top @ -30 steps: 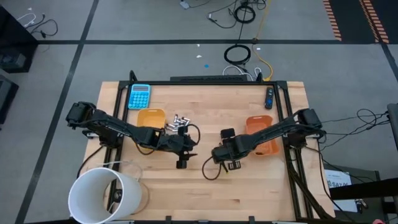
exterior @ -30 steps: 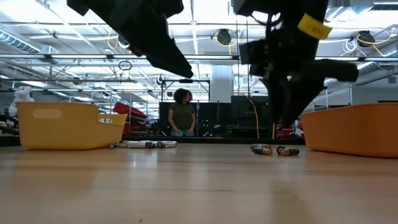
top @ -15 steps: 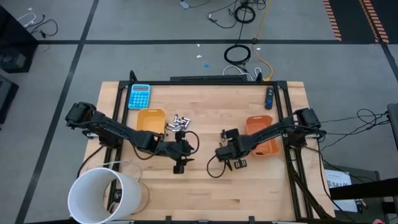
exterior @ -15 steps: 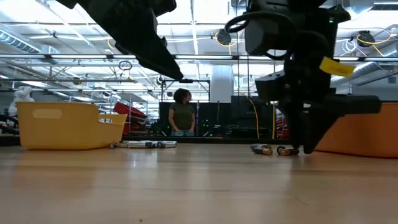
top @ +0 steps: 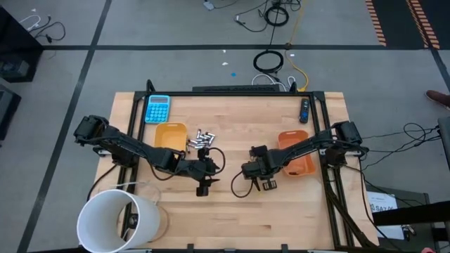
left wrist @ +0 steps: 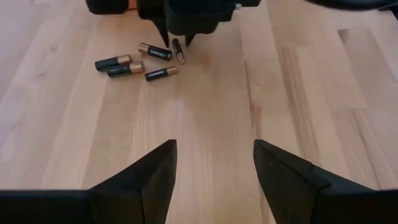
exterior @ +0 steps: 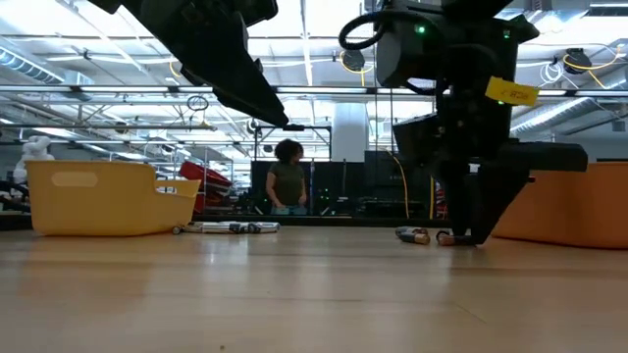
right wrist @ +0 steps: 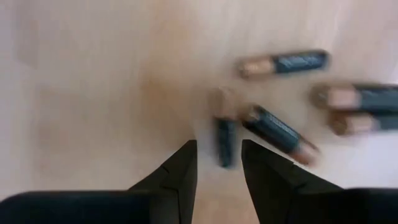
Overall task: Sort batteries
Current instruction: Put the black battery into the orange bin
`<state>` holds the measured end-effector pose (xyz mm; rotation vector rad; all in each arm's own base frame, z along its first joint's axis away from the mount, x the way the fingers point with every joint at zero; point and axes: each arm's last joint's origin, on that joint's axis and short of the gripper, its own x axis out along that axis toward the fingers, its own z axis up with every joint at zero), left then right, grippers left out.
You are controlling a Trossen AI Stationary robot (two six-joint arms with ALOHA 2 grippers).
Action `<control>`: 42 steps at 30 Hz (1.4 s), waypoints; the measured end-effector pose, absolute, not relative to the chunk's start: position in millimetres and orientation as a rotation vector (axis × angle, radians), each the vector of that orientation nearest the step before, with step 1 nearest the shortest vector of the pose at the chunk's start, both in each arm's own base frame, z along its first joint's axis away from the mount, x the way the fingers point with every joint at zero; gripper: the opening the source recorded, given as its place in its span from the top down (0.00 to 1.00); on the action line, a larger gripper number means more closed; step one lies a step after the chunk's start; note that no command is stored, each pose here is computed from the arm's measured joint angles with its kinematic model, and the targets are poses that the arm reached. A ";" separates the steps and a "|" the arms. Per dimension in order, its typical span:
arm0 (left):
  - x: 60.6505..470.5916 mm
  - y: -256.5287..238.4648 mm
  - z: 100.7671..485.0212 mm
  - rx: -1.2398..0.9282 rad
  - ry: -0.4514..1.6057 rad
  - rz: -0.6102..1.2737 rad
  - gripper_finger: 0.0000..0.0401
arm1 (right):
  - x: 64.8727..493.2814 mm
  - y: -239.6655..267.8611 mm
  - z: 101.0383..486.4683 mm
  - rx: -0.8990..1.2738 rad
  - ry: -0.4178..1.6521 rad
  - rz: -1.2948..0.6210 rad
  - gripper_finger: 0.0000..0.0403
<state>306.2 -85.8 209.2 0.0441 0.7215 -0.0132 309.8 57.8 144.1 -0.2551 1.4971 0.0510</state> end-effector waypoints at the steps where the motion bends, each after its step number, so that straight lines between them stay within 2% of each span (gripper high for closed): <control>1: 306.2 -85.8 209.2 0.044 0.721 -0.014 0.44 | 312.3 57.3 144.1 -0.215 1.478 0.064 0.71; 8: 306.2 -85.8 209.3 0.045 0.721 -0.014 0.44 | 323.1 52.9 126.7 -0.123 1.477 0.070 0.73; 10: 306.3 -85.3 209.3 0.045 0.721 -0.012 0.44 | 324.3 52.7 120.5 -0.107 1.494 0.059 0.77; 14: 307.6 -81.4 209.6 0.053 0.716 0.004 0.44 | 325.5 53.6 117.3 -0.076 1.494 0.026 0.95; 17: 308.9 -76.0 209.8 0.050 0.713 0.034 0.44 | 325.0 54.9 121.4 -0.084 1.476 -0.006 0.96; 21: 310.6 -69.5 210.0 0.050 0.712 0.050 0.44 | 327.1 52.9 149.0 -0.145 1.392 -0.091 0.99; 24: 312.8 -65.7 211.6 0.083 0.694 0.046 0.44 | 318.9 46.5 196.4 -0.145 1.294 -0.179 0.99; 32: 315.8 -53.4 211.9 0.127 0.694 0.024 0.44 | 241.6 42.2 272.5 -0.067 1.308 -0.421 1.00; 38: 317.9 -40.5 211.7 0.081 0.701 0.011 0.44 | 200.4 44.6 282.7 0.098 1.305 -0.509 0.99; 42: 318.4 -36.6 211.6 0.058 0.703 0.007 0.44 | 187.9 46.4 273.8 0.136 1.318 -0.538 0.94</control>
